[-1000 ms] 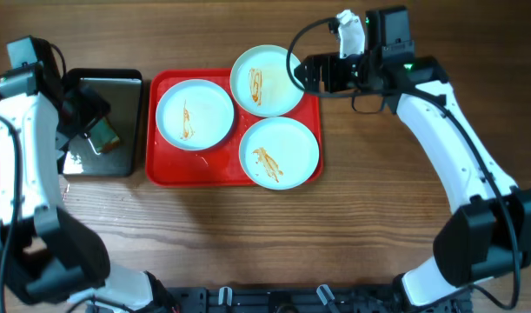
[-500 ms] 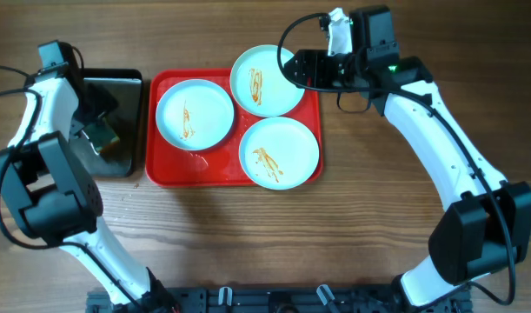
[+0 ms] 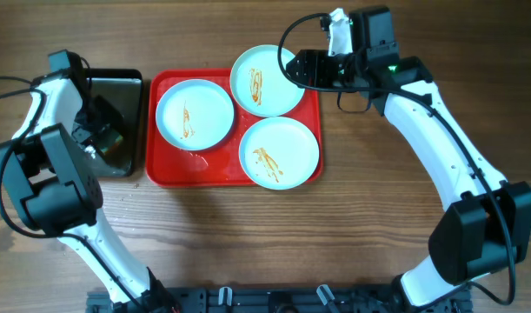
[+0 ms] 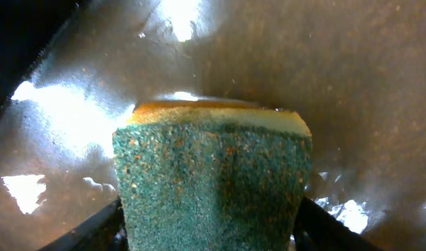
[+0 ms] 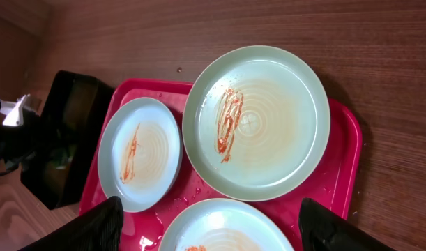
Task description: Clean dirty plates on tray and stack at the side
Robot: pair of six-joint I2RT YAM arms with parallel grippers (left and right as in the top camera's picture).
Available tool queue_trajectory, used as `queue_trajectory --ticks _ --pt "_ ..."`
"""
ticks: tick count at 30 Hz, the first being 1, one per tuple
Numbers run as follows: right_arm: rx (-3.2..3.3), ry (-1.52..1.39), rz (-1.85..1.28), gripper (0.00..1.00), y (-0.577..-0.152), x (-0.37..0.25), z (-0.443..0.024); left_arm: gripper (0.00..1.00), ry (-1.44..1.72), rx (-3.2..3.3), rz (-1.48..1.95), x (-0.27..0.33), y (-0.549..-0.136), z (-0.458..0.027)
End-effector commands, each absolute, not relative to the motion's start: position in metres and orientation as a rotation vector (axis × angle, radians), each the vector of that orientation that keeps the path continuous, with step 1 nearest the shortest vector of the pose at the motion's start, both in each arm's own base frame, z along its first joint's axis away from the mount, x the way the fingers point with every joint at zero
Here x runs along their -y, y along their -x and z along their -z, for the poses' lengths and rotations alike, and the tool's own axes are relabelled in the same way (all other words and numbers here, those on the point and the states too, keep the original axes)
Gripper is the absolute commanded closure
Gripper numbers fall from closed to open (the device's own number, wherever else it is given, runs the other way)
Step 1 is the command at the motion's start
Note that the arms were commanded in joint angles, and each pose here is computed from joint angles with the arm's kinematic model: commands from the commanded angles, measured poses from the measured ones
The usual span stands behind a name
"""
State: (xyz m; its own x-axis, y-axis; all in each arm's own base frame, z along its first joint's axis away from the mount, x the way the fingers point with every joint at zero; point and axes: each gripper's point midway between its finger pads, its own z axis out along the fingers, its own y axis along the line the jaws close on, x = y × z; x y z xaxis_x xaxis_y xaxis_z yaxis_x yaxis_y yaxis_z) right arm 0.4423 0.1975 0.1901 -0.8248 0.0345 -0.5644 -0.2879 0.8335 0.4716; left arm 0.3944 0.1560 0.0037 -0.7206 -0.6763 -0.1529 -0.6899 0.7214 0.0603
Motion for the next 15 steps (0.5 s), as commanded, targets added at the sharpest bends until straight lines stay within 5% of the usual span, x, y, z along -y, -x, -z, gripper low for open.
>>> queue_trajectory --ticks 1,7,9,11,15 --pt "-2.450 0.177 -0.733 0.19 -0.4457 -0.1987 -0.1848 0.35 1.224 -2.778 -0.096 -0.1491 -0.3954 -0.0015" --pt "-2.463 0.175 -0.731 0.19 -0.4435 -0.1979 -0.1827 0.51 1.257 -2.731 -0.113 -0.1537 -0.4005 -0.0024" --pt "-2.470 0.173 -0.730 0.20 -0.4427 -0.1975 -0.1816 0.67 1.255 -2.724 -0.112 -0.1543 -0.4021 -0.0026" --pt "-2.470 0.173 -0.731 0.23 -0.4426 -0.1977 -0.1816 0.96 1.253 -2.722 -0.111 -0.1545 -0.4029 -0.0028" --pt "-2.465 0.181 -0.731 0.31 -0.4426 -0.1992 -0.1822 0.96 1.247 -2.725 -0.111 -0.1541 -0.4021 -0.0053"
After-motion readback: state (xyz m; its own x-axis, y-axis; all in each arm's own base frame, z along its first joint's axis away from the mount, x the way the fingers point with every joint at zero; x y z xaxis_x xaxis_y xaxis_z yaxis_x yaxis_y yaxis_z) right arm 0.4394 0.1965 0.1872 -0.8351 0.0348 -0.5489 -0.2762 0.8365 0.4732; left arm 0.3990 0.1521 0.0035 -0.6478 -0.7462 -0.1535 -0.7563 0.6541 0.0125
